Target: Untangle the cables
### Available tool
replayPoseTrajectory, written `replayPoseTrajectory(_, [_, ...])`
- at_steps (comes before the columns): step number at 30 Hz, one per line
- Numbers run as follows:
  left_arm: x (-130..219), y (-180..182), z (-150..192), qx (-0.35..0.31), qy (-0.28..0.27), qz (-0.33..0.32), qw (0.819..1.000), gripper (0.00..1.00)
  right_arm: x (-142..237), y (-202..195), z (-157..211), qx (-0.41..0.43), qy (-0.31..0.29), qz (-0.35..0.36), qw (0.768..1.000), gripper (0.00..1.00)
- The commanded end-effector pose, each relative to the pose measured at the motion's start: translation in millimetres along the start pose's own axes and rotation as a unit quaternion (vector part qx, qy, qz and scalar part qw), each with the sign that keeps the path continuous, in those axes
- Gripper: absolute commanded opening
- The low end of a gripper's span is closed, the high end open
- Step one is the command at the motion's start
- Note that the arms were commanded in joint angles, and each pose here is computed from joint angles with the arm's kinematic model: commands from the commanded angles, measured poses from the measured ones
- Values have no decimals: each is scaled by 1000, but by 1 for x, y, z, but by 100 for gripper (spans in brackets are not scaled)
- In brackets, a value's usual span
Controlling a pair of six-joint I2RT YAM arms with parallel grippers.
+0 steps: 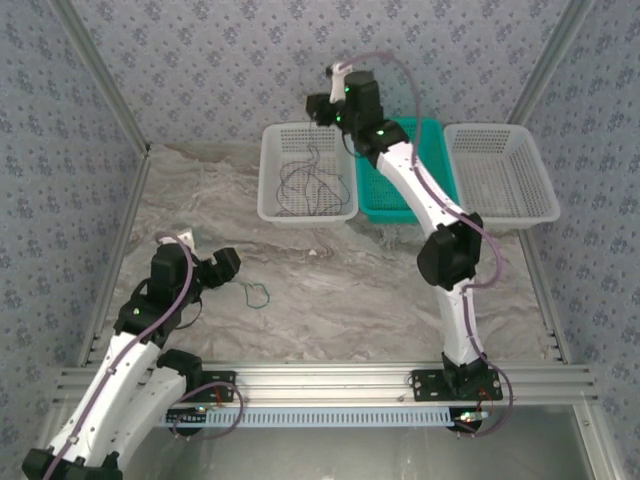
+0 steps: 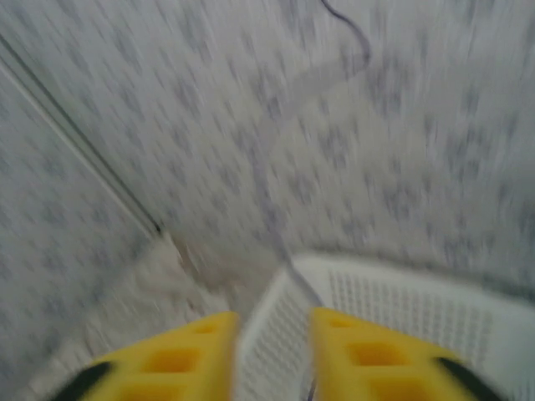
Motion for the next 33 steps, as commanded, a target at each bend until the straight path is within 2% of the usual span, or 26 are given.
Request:
replayPoseTrajectory(1, [3, 21, -8, 50, -28, -133, 989, 90, 2, 1, 10, -8, 38, 11, 999, 54])
replayPoseTrajectory(2, [1, 24, -9, 59, -29, -153, 986, 90, 8, 1, 6, -7, 39, 21, 999, 62])
replayPoseTrajectory(3, [-2, 29, -9, 67, -28, -173, 982, 92, 18, 3, -2, -2, 35, 29, 999, 76])
replayPoseTrajectory(4, [-7, 33, -10, 77, -24, -189, 979, 92, 30, 6, -11, 2, 29, 38, 999, 83])
replayPoseTrajectory(6, [-17, 43, -11, 105, -10, -217, 970, 93, 59, 17, -28, 11, 13, 41, 999, 89])
replayPoseTrajectory(8, [-28, 55, -13, 131, 3, -242, 961, 90, 87, 33, -35, 23, -6, 12, 1000, 89])
replayPoseTrajectory(10, [-40, 65, -16, 144, 12, -261, 954, 82, 120, 56, -33, 44, -22, -45, 998, 88])
replayPoseTrajectory(13, [-60, 67, -26, 134, -1, -264, 955, 72, 159, 88, -7, 75, -26, -138, 987, 88])
replayPoseTrajectory(16, [-81, 67, -32, 127, 3, -257, 958, 64, 185, 109, 34, 87, -12, -193, 977, 87])
replayPoseTrajectory(18, [-94, 69, -34, 125, 15, -260, 957, 62, 196, 118, 61, 87, 9, -214, 973, 87])
replayPoseTrajectory(21, [-111, 77, -35, 110, 24, -287, 951, 58, 206, 128, 98, 81, 61, -239, 966, 87])
replayPoseTrajectory(23, [-121, 81, -34, 99, 27, -293, 951, 48, 209, 129, 118, 73, 94, -246, 962, 87])
replayPoseTrajectory(26, [-130, 77, -32, 96, 43, -269, 957, 26, 210, 125, 132, 60, 107, -232, 965, 87])
replayPoseTrajectory(28, [-129, 71, -32, 94, 50, -243, 964, 1, 206, 121, 137, 44, 104, -213, 971, 87])
replayPoseTrajectory(33, [-107, 29, -40, 28, 47, -143, 988, 0, 189, 130, 136, 30, 107, -235, 966, 87])
Point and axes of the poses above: each hand's point on the last joint's axis, 136 mm out from that joint toward the fingers, its own x axis back along the fingers, its own y axis along the line the jaws close on, z = x × y, the point moved 8 cm from there along x, back along the fingers, and after that the axes turned 7 degrees about x, right-handed, at the moved point
